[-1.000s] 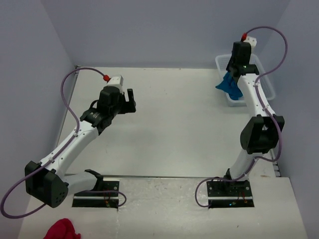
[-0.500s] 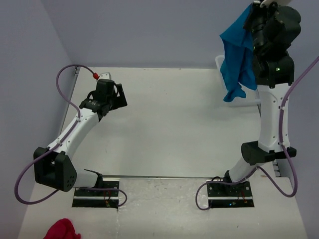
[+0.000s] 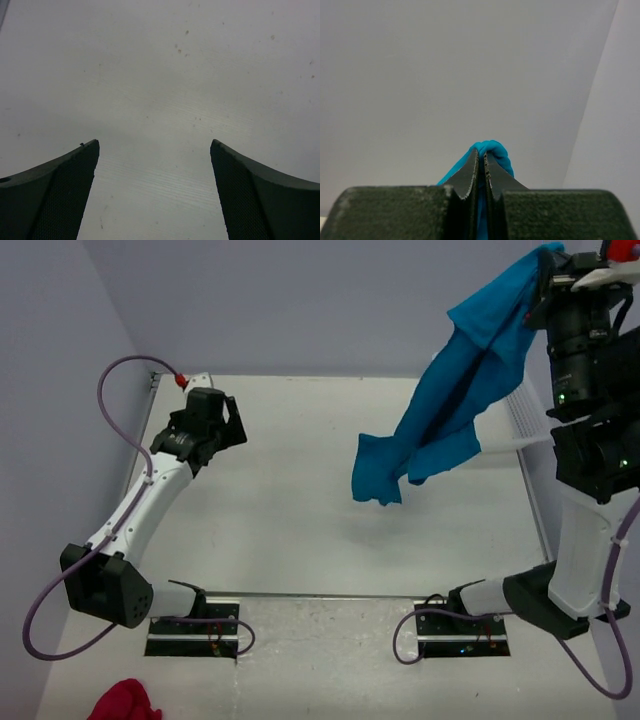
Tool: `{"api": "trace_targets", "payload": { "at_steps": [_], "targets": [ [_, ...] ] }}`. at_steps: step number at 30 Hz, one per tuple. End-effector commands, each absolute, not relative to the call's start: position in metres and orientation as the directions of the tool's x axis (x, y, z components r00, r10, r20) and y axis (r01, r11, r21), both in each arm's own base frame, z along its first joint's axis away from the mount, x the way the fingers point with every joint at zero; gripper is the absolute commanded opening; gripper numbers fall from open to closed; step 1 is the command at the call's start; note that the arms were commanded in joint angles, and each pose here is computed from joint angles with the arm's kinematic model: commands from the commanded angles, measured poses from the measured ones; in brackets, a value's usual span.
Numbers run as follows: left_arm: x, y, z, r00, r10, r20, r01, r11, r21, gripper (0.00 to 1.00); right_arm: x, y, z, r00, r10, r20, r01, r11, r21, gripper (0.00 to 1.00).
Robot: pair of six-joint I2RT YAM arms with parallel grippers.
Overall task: Fold and stack the t-shirts
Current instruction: Move the tshirt to the center of the board
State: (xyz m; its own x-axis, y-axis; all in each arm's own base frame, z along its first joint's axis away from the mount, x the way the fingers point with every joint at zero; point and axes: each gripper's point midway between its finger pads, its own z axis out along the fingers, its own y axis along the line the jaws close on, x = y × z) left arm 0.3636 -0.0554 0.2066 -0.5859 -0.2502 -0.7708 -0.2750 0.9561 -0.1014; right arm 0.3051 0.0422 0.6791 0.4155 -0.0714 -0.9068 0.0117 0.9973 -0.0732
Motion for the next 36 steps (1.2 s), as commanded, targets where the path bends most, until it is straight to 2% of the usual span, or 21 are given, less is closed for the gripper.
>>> {"api": "trace_targets", "payload": {
  "at_steps": [1, 3, 8, 13, 17, 18, 20, 21, 23, 24, 25, 26, 27, 30, 31, 33, 34, 35, 36],
  "targets": [
    [0.371, -0.029, 0.271, -0.459, -0.231, -0.858, -0.360, 0.931, -0.058, 0.92, 0.268, 0.025, 0.694, 0.475, -0.088, -0.876, 0.052, 0.996, -0.071, 0.00],
    [0.375, -0.024, 0.295, -0.433, -0.217, -0.875, -0.373, 0.927, -0.046, 0.93, 0.265, 0.022, 0.686, 0.450, -0.096, -0.888, 0.060, 0.995, -0.076, 0.00],
    [0.382, -0.020, 0.312, -0.426, -0.221, -0.877, -0.374, 0.926, -0.051, 0.94, 0.267, 0.032, 0.657, 0.386, -0.105, -0.917, 0.006, 0.994, -0.111, 0.00],
    [0.375, -0.014, 0.313, -0.415, -0.220, -0.883, -0.390, 0.920, -0.046, 0.95, 0.288, 0.069, 0.629, 0.289, -0.063, -0.955, -0.165, 0.979, -0.115, 0.00],
    [0.366, -0.005, 0.313, -0.410, -0.217, -0.886, -0.415, 0.909, -0.030, 0.96, 0.327, 0.150, 0.590, 0.152, -0.052, -0.987, -0.397, 0.911, -0.110, 0.00],
    [0.364, -0.002, 0.313, -0.410, -0.214, -0.887, -0.425, 0.905, -0.022, 0.96, 0.352, 0.180, 0.561, 0.080, -0.080, -0.994, -0.443, 0.890, -0.108, 0.00],
    [0.359, 0.003, 0.317, -0.401, -0.209, -0.892, -0.438, 0.899, -0.013, 0.96, 0.356, 0.234, 0.545, 0.049, -0.091, -0.995, -0.551, 0.828, -0.103, 0.00],
    [0.354, 0.006, 0.320, -0.399, -0.202, -0.894, -0.445, 0.896, -0.004, 0.96, 0.377, 0.268, 0.514, -0.017, -0.114, -0.993, -0.595, 0.800, -0.082, 0.00],
    [0.349, 0.011, 0.324, -0.396, -0.198, -0.896, -0.458, 0.889, 0.006, 0.97, 0.372, 0.310, 0.508, -0.035, -0.093, -0.995, -0.676, 0.736, -0.045, 0.00],
    [0.346, 0.012, 0.329, -0.386, -0.198, -0.901, -0.459, 0.888, 0.002, 0.97, 0.378, 0.336, 0.489, -0.072, -0.097, -0.993, -0.724, 0.689, -0.015, 0.04],
    [0.344, 0.013, 0.331, -0.384, -0.198, -0.902, -0.461, 0.888, 0.001, 0.97, 0.369, 0.354, 0.486, -0.081, -0.088, -0.993, -0.764, 0.645, 0.005, 0.56],
    [0.342, 0.014, 0.333, -0.383, -0.198, -0.902, -0.462, 0.887, 0.001, 0.97, 0.366, 0.366, 0.486, -0.099, -0.054, -0.994, -0.780, 0.624, 0.044, 0.73],
    [0.340, 0.015, 0.336, -0.375, -0.200, -0.905, -0.464, 0.886, -0.003, 0.97, 0.363, 0.372, 0.481, -0.110, -0.059, -0.992, -0.783, 0.621, 0.050, 0.83],
    [0.338, 0.018, 0.339, -0.373, -0.192, -0.908, -0.479, 0.878, 0.011, 0.98, 0.346, 0.365, 0.485, -0.119, -0.047, -0.992, -0.771, 0.634, 0.062, 0.93],
    [0.338, 0.019, 0.339, -0.374, -0.190, -0.908, -0.480, 0.877, 0.014, 0.98, 0.351, 0.333, 0.484, -0.124, -0.046, -0.991, -0.676, 0.735, 0.051, 0.95],
    [0.343, 0.013, 0.332, -0.403, -0.179, -0.898, -0.451, 0.892, 0.024, 0.98, 0.358, 0.297, 0.479, -0.140, -0.040, -0.989, -0.578, 0.815, 0.049, 0.96],
    [0.345, 0.011, 0.329, -0.413, -0.181, -0.893, -0.446, 0.895, 0.025, 0.98, 0.378, 0.261, 0.450, -0.199, -0.057, -0.978, -0.456, 0.889, 0.041, 0.96],
    [0.347, 0.006, 0.322, -0.434, -0.179, -0.883, -0.423, 0.906, 0.024, 0.97, 0.371, 0.235, 0.458, -0.202, -0.008, -0.979, -0.406, 0.911, 0.076, 0.96],
    [0.351, 0.002, 0.314, -0.454, -0.176, -0.873, -0.404, 0.915, 0.025, 0.97, 0.377, 0.218, 0.418, -0.285, -0.030, -0.958, -0.361, 0.929, 0.078, 0.96]
  ]
}}
